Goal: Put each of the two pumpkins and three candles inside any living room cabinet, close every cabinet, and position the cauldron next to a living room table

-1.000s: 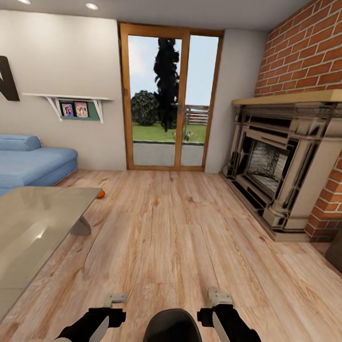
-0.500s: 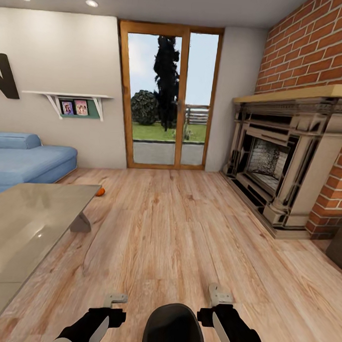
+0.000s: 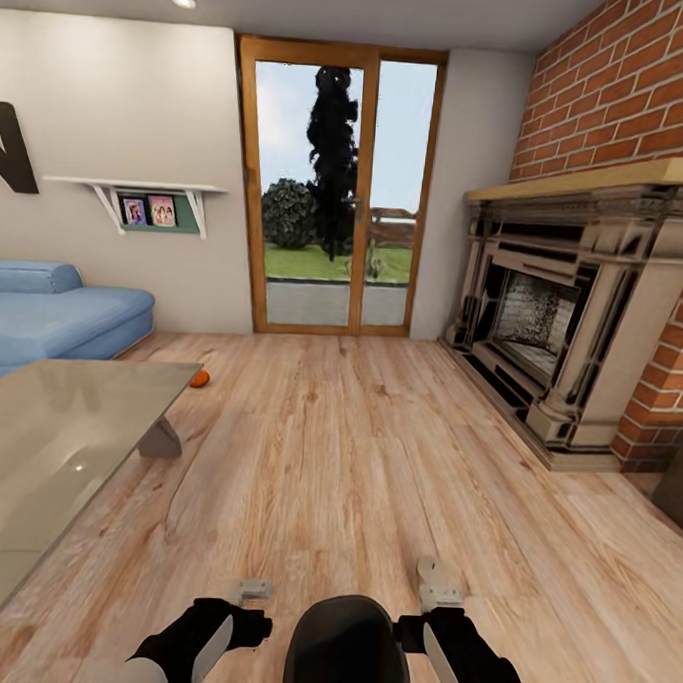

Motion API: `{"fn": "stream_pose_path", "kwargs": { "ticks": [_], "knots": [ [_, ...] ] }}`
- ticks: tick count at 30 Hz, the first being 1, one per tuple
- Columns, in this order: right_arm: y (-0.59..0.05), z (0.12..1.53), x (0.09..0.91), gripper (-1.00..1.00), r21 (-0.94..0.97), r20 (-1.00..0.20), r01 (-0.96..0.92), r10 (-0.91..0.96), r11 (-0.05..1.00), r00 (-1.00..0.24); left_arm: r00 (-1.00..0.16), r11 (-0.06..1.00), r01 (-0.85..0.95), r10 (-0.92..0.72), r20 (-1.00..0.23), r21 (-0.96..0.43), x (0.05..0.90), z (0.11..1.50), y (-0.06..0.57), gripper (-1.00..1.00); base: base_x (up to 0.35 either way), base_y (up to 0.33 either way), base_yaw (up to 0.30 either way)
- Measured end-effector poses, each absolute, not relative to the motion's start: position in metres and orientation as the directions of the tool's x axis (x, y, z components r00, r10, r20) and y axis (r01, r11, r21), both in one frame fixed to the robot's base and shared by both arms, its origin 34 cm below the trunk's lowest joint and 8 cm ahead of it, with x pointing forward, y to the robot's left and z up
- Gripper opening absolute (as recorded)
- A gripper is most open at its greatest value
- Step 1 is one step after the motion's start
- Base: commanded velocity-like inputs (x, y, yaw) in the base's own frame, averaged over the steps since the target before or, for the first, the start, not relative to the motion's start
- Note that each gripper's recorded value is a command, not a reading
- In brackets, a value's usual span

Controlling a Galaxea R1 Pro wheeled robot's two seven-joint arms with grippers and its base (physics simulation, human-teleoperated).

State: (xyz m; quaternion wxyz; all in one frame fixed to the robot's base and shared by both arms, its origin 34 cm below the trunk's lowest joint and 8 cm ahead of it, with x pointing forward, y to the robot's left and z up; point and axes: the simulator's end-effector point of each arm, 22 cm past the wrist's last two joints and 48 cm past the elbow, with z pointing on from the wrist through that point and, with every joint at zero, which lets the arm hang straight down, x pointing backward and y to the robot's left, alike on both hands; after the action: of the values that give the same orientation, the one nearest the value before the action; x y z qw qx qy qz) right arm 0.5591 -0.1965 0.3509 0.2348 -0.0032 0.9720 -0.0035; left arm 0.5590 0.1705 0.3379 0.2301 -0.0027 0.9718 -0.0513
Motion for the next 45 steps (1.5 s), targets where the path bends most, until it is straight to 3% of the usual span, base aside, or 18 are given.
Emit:
{"fn": "stream_pose_path", "kwargs": {
  "ticks": [13, 45],
  "knots": [
    [-0.197, 0.337, 0.556, 1.0, -0.01, -0.457, -0.005, -0.009, 1.0, -0.89, -0.871, 0.987, 0.054, -0.028, -0.49, -0.154, 0.593, 0.355, 0.155, 1.0, 0.0, 0.0, 0.0],
    [-0.197, 0.299, 0.546, 1.0, -0.008, -0.457, -0.004, -0.007, 1.0, -0.889, -0.877, 0.982, 0.079, -0.015, -0.481, -0.174, 0.57, 0.308, 0.137, 1.0, 0.0, 0.0, 0.0]
  ]
}}
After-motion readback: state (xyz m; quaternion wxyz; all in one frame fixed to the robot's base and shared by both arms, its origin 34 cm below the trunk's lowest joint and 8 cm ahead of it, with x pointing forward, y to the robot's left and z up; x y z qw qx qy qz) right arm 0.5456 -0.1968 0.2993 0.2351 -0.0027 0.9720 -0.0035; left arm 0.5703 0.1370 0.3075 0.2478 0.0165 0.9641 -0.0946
